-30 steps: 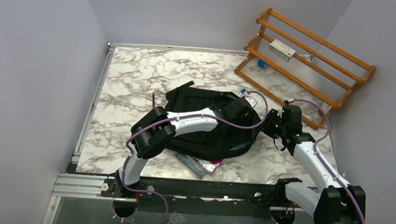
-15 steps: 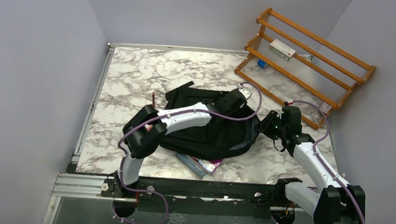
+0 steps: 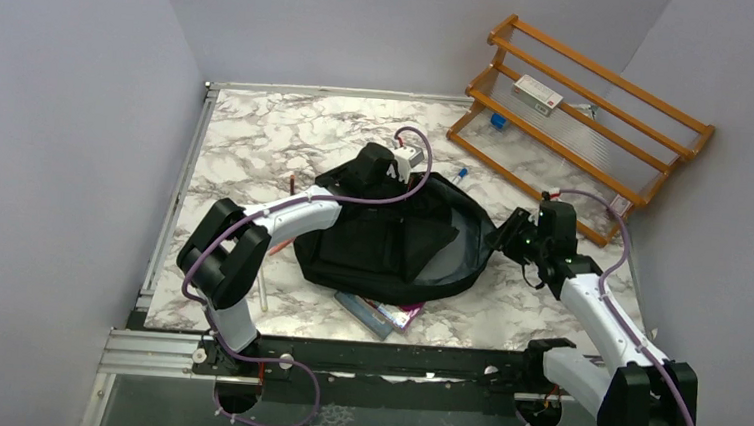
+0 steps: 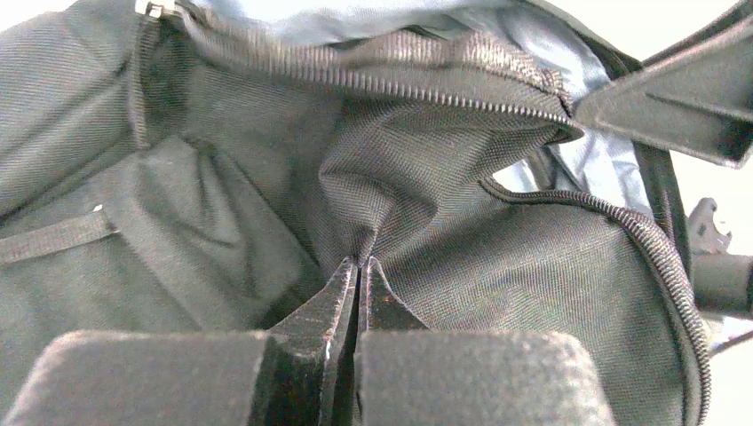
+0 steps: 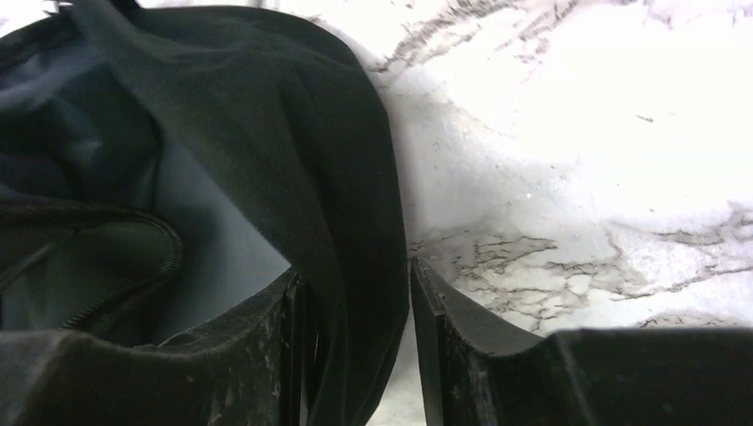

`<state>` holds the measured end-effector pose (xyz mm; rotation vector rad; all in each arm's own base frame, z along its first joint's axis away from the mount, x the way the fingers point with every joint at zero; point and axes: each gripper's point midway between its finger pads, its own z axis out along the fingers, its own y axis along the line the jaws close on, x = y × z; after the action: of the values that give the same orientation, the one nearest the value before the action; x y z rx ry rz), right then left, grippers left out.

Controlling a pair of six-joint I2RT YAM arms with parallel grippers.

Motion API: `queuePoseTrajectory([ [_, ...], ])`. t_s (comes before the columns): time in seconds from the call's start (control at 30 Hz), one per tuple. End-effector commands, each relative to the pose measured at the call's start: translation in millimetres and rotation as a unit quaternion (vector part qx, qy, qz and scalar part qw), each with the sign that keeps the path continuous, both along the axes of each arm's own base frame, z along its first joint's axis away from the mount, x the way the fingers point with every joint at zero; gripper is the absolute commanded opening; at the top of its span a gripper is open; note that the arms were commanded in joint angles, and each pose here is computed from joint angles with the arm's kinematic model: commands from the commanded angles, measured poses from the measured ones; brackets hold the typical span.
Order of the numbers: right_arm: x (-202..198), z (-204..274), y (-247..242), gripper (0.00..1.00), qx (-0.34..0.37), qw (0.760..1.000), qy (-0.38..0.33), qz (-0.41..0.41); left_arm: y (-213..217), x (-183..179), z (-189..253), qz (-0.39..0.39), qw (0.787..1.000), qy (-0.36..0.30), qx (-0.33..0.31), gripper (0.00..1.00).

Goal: Pack the student bag
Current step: Unzip the student bag at the center of the board.

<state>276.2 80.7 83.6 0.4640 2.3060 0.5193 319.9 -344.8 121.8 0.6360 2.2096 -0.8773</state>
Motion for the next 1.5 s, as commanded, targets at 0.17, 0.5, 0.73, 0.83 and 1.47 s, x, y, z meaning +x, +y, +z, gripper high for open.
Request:
queuePoseTrajectory([
  [0.17, 19.2, 115.6, 10.9, 0.62, 0.009, 0.990, -0.136, 0.041, -26.8, -21.3, 30.1, -0.081, 0.992, 0.005, -0.092, 0.00],
  [0.5, 36.7, 153.5, 66.5, 0.68, 0.073, 0.954, -0.196, 0.216, -29.5, -22.3, 36.8, -0.092, 0.990, 0.002, -0.112, 0.00],
  [0.73, 56.7, 124.9, 89.2, 0.71, 0.097, 0.934, -0.155, 0.307, -30.6, -23.6, 39.2, -0.097, 0.988, 0.003, -0.116, 0.00],
  [0.83, 60.8, 119.8, 97.3, 0.71, 0.118, 0.925, -0.149, 0.328, -30.6, -23.5, 38.4, -0.098, 0.988, 0.004, -0.116, 0.00],
  [1.47, 59.1, 140.1, 109.3, 0.01, 0.216, 0.925, -0.117, 0.290, -19.7, -1.1, 73.1, -0.046, 0.993, -0.055, -0.095, 0.60],
])
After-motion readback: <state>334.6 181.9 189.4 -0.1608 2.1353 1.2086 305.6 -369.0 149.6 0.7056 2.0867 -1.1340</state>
